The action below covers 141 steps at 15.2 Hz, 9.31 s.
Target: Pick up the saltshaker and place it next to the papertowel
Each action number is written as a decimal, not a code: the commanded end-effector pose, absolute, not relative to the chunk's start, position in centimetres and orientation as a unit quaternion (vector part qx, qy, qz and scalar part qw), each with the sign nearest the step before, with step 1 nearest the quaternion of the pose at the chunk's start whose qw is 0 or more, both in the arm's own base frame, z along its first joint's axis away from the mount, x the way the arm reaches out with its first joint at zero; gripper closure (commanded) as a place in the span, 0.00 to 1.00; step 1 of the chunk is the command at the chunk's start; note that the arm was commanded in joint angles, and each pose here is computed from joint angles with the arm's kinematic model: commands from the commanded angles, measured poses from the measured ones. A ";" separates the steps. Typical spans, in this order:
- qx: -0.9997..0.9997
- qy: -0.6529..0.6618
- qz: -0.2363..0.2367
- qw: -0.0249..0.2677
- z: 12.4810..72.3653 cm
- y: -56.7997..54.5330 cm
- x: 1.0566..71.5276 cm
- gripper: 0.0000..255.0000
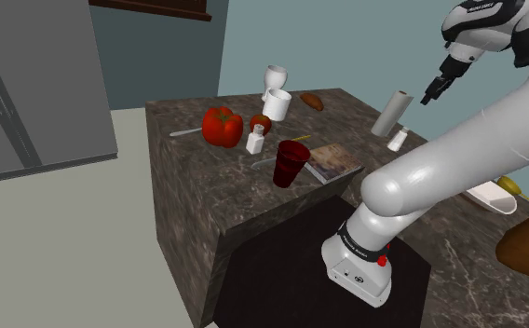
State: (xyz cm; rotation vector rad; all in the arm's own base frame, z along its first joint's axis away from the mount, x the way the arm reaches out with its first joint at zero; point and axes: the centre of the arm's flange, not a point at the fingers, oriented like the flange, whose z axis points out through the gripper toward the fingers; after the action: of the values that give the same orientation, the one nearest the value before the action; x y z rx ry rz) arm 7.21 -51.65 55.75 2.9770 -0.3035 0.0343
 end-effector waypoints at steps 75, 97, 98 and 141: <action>0.977 -0.186 0.057 0.092 58.8 -51.8 6.4 1.00; 0.977 -0.186 0.057 0.092 67.1 -54.6 13.8 1.00; 0.977 -0.186 0.057 0.092 67.1 -55.1 15.0 1.00; 0.977 -0.186 0.057 0.092 47.6 -57.8 22.2 1.00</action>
State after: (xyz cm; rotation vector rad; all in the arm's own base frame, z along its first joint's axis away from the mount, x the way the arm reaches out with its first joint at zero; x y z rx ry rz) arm 22.14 -57.76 48.07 2.9020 -0.5514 0.1683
